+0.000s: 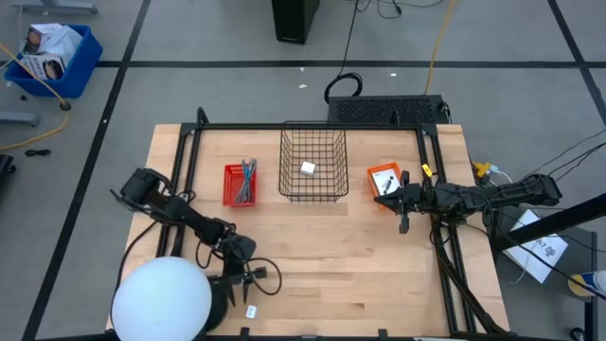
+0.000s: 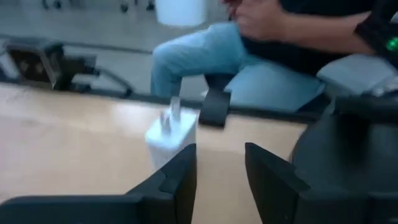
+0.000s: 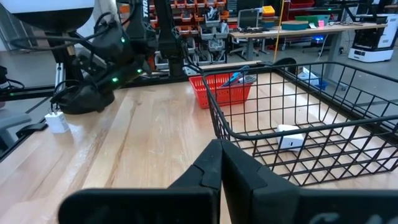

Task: Pick and place items into bin
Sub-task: Put the white charger adapter into the wire basket

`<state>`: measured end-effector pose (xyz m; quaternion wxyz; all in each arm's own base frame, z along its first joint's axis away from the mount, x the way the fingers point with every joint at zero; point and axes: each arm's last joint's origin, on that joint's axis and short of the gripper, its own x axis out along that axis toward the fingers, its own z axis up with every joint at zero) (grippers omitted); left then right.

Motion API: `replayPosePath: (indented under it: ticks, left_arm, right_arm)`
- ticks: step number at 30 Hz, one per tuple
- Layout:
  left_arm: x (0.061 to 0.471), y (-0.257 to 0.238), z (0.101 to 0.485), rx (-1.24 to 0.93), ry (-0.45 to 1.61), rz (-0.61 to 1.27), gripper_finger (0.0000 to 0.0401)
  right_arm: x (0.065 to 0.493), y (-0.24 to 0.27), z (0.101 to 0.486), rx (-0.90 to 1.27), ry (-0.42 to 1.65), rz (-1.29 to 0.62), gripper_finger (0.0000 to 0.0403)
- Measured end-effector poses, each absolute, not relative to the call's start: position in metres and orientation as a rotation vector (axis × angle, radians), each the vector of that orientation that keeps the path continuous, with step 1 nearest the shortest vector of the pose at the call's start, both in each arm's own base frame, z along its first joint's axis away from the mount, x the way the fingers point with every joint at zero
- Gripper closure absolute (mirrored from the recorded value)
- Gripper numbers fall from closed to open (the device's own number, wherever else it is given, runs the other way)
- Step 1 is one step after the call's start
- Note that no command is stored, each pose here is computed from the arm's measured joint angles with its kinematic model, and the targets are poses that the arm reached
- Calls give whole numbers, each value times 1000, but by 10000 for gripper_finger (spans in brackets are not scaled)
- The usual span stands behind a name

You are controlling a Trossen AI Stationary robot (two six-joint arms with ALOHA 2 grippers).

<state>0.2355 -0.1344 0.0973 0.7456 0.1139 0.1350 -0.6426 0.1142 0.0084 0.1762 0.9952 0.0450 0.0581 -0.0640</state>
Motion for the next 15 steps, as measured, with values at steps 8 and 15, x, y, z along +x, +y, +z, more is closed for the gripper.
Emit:
replayPosePath:
  ticks: [8,15]
  left_arm:
    - [236,-142,88,251,280,-1435,254]
    - [242,-137,86,270,311,-1325,253]
  right_arm:
    - [114,8,176,90,116,-128,403]
    - [114,8,176,90,116,-128,403]
